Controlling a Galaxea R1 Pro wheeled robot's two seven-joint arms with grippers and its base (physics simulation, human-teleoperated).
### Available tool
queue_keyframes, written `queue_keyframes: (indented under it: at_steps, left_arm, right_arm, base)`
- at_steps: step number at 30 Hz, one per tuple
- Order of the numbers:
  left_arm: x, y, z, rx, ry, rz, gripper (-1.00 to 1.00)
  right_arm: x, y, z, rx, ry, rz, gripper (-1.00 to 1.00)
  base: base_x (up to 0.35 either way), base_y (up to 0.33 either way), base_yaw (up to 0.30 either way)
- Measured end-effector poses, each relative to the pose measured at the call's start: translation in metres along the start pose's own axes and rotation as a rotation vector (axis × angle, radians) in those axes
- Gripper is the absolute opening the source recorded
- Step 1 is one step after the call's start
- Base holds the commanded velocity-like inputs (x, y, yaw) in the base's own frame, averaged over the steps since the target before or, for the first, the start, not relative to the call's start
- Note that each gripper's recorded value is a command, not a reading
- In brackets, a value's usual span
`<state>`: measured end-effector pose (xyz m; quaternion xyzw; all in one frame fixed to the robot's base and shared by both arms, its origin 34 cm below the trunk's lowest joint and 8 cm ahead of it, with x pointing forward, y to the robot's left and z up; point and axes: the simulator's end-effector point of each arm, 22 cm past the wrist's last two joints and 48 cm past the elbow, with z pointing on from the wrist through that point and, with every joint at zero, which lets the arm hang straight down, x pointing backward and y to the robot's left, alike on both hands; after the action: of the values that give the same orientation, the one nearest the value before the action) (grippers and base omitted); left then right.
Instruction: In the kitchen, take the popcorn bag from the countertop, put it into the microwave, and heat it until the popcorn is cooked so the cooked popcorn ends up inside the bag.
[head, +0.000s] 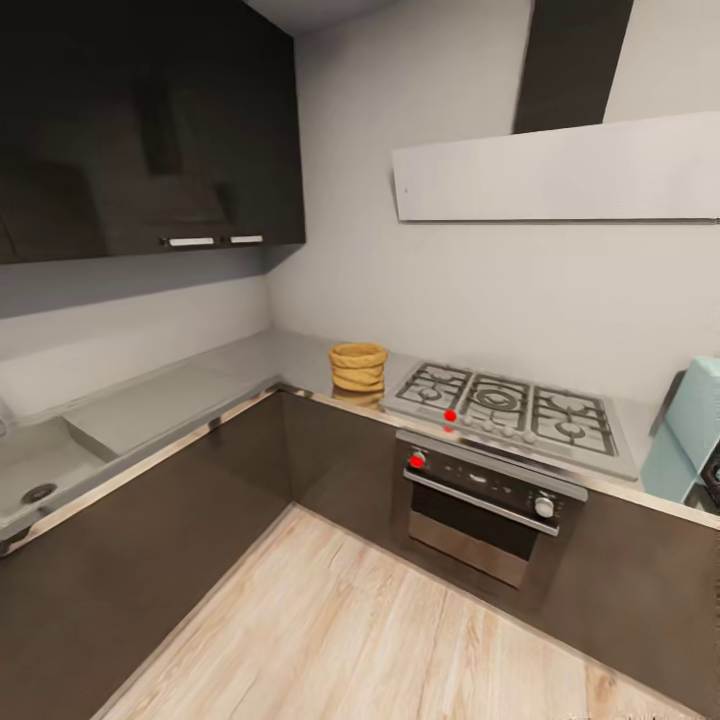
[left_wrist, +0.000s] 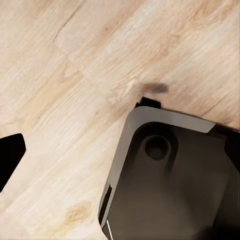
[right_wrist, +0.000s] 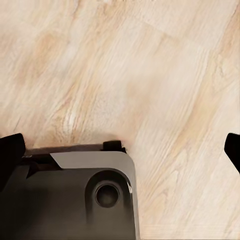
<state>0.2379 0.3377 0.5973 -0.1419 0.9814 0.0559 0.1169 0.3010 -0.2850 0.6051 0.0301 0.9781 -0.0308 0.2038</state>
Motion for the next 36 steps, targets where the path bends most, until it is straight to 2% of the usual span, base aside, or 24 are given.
queue_keyframes:
  at_steps: [24, 32, 36]
  left_arm:
    - [0.0001, -0.0003, 0.0, 0.0, 0.0, 0.0, 1.0]
    - [0.0002, -0.0009, -0.0001, 0.002, 0.0, 0.006, 1.0]
    - [0.0003, -0.0008, -0.0001, 0.002, 0.0, 0.006, 1.0]
  right_arm:
    - [-0.0001, 0.0, 0.0, 0.0, 0.0, 0.0, 1.0]
    - [-0.0001, -0.0002, -0.0001, 0.001, -0.001, 0.0, 1.0]
    - [0.0, -0.0001, -0.0001, 0.001, 0.0, 0.0, 1.0]
  base:
    - [0.2, 0.253, -0.267]
    - [0.277, 0.151, -0.038]
    - [0.309, 0.091, 0.151]
